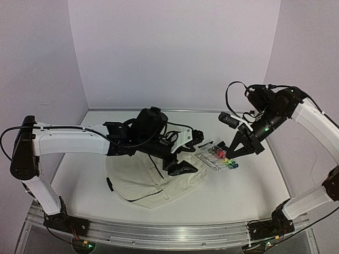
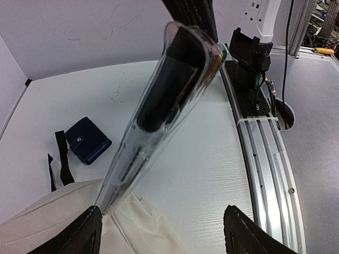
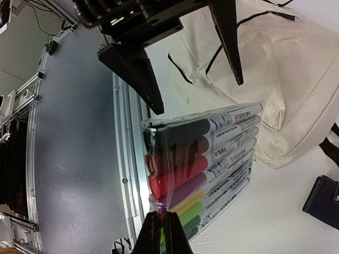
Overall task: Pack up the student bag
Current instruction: Pick up the stationery from the center of the board.
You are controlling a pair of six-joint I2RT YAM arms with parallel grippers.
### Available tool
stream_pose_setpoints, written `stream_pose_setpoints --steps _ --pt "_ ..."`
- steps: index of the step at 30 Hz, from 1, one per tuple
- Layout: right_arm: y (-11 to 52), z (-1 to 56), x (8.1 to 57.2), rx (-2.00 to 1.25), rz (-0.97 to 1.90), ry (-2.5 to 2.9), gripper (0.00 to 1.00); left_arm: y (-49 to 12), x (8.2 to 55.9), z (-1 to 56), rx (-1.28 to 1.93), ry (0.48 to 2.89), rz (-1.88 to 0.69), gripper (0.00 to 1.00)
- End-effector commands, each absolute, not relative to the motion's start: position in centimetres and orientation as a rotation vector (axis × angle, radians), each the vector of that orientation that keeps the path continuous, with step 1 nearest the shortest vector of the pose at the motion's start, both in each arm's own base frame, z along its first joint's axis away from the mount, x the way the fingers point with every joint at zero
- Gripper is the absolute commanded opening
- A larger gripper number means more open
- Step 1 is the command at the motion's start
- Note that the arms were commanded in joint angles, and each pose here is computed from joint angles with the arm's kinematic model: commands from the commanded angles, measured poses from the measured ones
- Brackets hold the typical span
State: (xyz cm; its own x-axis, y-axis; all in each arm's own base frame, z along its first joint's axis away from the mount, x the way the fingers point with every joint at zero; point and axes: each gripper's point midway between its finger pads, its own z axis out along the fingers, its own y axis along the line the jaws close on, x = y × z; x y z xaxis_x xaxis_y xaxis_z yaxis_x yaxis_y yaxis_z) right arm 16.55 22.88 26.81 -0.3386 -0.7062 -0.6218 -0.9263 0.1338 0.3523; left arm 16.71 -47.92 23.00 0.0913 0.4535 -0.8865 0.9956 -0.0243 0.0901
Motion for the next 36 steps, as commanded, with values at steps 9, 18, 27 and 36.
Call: stream_pose_setpoints --steps 9,18,27,36 --pt "23.3 28.0 12.4 -1.649 1.227 2.117 0.0 -50.3 14.5 26.0 1.622 1.215 -0.898 0.61" --pt "23.8 27.8 11.6 -1.687 1.261 2.113 0.0 -51.0 14.8 25.2 1.58 1.259 -0.876 0.59" --pt "23.8 27.0 10.9 -1.72 1.254 2.139 0.0 -49.7 16.5 26.2 1.493 1.243 -0.749 0.66" --pt "24.7 27.7 11.7 -1.705 1.257 2.123 0.0 -49.7 13.8 25.6 1.595 1.224 -0.887 0.36"
